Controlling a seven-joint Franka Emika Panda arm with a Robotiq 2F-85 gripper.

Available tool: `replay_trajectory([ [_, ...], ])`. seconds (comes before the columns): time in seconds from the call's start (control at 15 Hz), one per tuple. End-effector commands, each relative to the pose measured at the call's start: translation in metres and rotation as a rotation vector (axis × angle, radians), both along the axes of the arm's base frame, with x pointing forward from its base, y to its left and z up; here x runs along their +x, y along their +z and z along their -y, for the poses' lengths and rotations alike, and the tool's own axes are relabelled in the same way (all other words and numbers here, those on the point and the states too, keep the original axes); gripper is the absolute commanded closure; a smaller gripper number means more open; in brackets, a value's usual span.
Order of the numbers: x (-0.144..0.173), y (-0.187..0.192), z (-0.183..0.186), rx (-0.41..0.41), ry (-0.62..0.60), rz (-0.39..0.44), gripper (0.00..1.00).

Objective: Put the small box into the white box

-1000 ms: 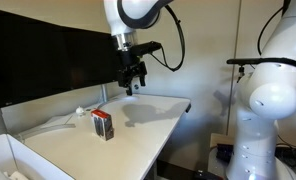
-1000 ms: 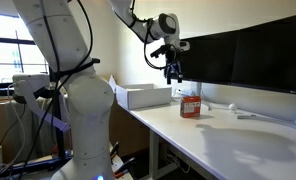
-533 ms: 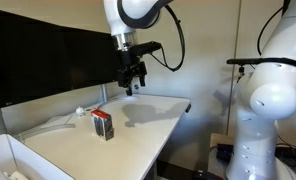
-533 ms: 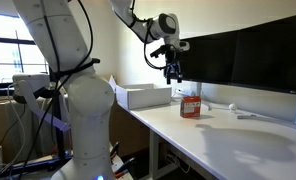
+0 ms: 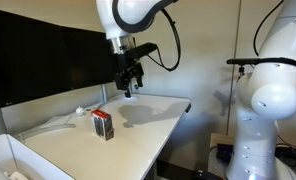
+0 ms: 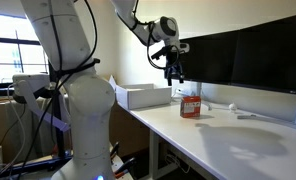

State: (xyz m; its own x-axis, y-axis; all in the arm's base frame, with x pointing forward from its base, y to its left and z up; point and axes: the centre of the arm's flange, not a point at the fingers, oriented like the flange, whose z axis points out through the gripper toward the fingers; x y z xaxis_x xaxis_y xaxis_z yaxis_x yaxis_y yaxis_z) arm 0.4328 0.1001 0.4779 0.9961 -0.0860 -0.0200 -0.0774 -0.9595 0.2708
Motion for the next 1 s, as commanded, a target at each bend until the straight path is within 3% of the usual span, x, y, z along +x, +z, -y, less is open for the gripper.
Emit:
replay_trajectory([
  [0.0,0.048,0.002,-0.018,-0.021,-0.027,0.032,0.00],
  [0.53,0.137,-0.012,-0.062,0.057,-0.092,0.062,0.00],
  [0.93,0.151,-0.029,-0.066,0.088,-0.282,0.088,0.00],
])
